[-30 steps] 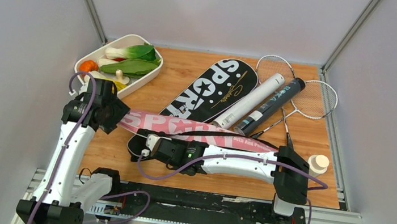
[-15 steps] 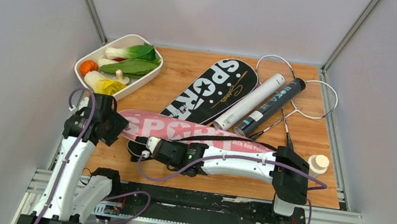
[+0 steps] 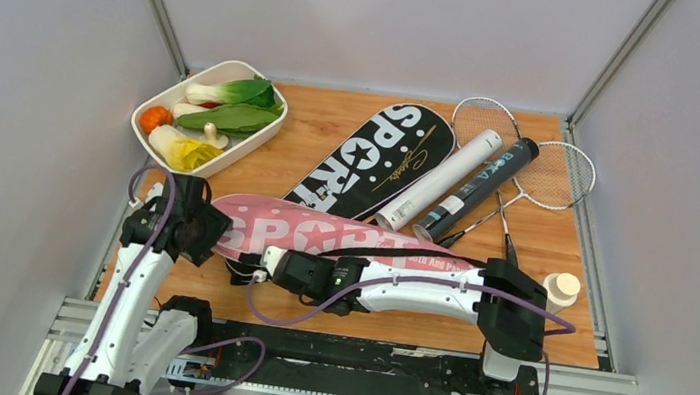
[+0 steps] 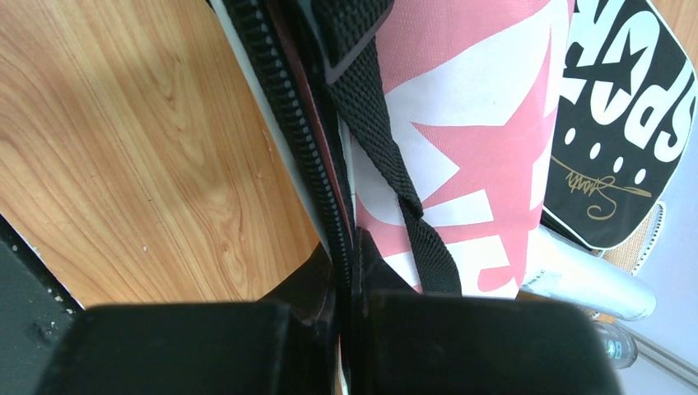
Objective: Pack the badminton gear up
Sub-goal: Adjust the racket bag at the center of the board.
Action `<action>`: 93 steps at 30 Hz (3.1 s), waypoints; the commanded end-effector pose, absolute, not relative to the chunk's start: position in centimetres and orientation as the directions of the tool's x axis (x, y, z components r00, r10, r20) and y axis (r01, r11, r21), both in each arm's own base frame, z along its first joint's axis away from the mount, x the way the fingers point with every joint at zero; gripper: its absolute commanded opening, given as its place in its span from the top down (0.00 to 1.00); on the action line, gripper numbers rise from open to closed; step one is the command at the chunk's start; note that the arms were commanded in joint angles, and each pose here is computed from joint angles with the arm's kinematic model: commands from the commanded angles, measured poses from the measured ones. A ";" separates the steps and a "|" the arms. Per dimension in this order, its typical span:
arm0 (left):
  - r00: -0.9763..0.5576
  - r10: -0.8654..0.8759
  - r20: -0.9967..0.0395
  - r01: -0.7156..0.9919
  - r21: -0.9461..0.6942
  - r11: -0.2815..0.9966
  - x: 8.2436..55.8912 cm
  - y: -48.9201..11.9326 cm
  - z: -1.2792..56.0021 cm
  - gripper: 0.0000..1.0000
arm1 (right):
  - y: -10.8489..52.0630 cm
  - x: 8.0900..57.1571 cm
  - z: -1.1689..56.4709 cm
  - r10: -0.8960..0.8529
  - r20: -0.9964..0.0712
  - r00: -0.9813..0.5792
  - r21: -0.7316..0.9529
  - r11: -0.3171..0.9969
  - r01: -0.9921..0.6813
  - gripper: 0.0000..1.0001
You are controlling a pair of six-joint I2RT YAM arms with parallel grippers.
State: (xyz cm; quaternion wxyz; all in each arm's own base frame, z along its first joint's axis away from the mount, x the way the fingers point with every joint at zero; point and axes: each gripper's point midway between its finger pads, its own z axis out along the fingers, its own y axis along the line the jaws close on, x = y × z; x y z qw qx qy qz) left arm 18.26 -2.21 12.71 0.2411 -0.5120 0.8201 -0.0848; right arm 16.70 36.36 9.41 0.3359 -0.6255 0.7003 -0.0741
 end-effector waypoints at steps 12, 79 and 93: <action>-0.252 -0.910 -0.329 -0.704 -0.584 0.405 19.0 -2.6 12.9 0.58 | 38.3 16.3 13.0 -0.807 -0.590 -0.028 -0.418 0.335 -0.845 1.00; -0.031 -0.999 -0.031 -0.801 -0.597 0.043 17.9 -4.3 15.6 1.00 | 45.9 7.5 23.2 0.174 -0.635 -0.752 0.746 0.390 -0.540 0.47; 0.017 -0.998 -0.057 -0.803 -0.595 0.020 17.5 -3.4 16.7 1.00 | 49.5 11.2 20.1 0.234 -0.756 -0.612 0.623 0.543 -0.563 0.41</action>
